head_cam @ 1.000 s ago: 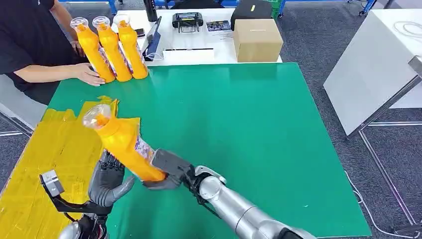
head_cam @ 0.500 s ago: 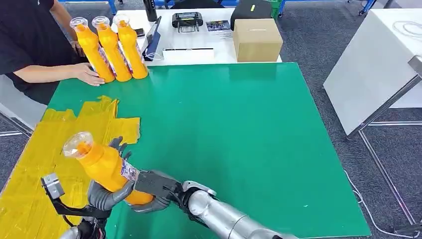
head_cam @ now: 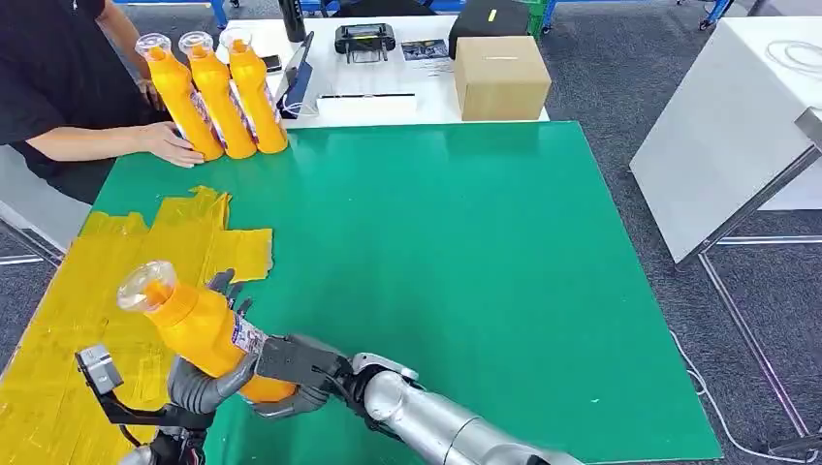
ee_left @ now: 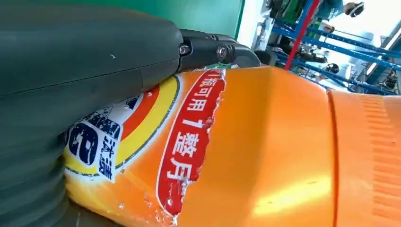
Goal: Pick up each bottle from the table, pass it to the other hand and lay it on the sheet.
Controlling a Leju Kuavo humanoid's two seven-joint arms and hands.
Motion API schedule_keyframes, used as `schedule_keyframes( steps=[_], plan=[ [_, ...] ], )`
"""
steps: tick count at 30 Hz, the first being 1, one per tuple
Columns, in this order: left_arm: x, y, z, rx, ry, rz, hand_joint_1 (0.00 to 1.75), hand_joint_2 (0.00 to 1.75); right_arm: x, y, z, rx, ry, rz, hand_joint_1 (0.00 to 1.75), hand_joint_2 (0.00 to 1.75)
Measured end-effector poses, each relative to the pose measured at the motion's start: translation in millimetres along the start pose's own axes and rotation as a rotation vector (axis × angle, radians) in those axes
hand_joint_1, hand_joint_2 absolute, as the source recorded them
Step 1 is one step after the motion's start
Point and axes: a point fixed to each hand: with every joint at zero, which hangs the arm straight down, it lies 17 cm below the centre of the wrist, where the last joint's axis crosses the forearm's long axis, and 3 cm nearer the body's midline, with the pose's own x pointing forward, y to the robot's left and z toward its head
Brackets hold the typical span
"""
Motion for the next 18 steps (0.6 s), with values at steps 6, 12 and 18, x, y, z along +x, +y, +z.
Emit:
schedule_keyframes(
  steps=[6, 12, 18],
  plan=[
    [1.5, -0.7, 0.0, -0.003, -0.009, 0.002, 1.75, 1.75, -3.6, 0.5, -0.1, -0.011, 0.0, -0.002, 1.75, 1.75],
    [4.0, -1.8, 0.2, -0.011, -0.021, 0.006, 1.75, 1.75, -6.4, 0.1, -0.3, -0.024, 0.001, 0.009, 1.75, 1.75],
    [4.1, -1.7, 0.3, -0.011, -0.021, 0.007, 1.75, 1.75, -7.1, 1.3, -0.4, -0.021, 0.003, 0.012, 1.75, 1.75]
  ],
)
